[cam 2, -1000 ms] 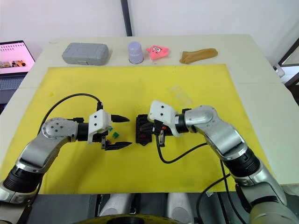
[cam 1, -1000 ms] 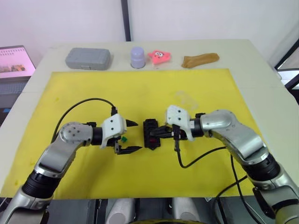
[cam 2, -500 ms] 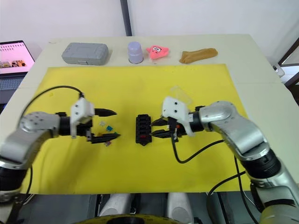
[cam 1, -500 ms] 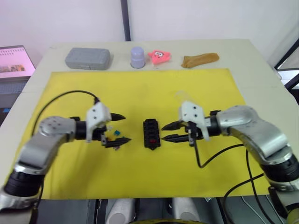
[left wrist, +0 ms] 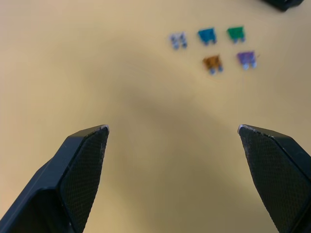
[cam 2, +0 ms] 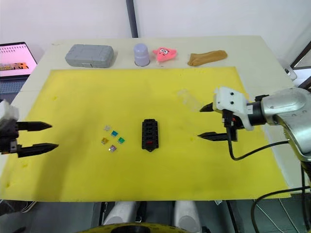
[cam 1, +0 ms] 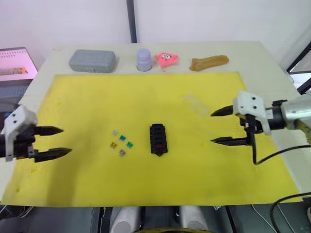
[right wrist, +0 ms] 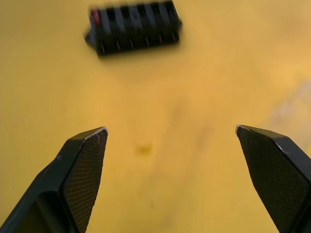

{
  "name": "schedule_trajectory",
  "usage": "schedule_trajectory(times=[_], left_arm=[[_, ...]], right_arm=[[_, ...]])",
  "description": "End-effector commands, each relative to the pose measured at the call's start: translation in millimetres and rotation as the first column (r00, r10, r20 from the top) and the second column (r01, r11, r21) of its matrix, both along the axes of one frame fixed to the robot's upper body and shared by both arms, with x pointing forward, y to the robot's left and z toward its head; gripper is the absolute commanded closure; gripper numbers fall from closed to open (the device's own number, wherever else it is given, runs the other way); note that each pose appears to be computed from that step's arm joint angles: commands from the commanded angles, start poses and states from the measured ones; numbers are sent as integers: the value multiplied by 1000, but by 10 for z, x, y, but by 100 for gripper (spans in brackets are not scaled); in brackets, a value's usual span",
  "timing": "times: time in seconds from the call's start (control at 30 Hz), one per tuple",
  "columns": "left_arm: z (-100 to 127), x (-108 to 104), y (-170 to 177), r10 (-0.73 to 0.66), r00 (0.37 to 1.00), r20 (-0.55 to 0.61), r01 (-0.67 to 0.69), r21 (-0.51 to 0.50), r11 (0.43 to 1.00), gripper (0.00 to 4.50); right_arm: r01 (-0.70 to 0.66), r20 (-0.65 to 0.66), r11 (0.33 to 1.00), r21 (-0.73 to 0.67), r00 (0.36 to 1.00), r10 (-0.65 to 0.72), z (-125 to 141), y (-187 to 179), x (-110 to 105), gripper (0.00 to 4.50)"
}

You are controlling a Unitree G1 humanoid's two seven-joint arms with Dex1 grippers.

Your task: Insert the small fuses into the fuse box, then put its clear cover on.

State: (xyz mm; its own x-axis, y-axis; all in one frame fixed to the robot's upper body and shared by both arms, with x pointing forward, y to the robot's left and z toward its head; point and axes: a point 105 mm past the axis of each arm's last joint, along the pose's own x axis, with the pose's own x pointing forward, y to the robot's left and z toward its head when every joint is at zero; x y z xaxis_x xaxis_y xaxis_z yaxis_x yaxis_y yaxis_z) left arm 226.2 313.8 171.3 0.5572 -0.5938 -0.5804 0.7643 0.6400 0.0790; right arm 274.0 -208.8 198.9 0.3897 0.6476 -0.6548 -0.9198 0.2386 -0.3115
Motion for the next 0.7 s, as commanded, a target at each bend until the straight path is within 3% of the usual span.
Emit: schedule_trajectory(times=[0.03,0.17,0.43,0.7], left_arm=[[118,-48,148,15,999,32,-17,55,998,0],[76,-61,213,36,999,27,-38,60,998,0],[35,78,9,-34,999,34,33,26,999,0],[-99,282,-515,-145,985,-93,120,-227,967,0]], right_arm=[[31,58,999,-39,998,-28,122,-191,8,4],[96,63,994,-45,994,-93,71,-345,38,4],[26,106,1000,-5,994,-25,122,-54,90,4],[-212,108,969,126,974,199,265,777,61,4]])
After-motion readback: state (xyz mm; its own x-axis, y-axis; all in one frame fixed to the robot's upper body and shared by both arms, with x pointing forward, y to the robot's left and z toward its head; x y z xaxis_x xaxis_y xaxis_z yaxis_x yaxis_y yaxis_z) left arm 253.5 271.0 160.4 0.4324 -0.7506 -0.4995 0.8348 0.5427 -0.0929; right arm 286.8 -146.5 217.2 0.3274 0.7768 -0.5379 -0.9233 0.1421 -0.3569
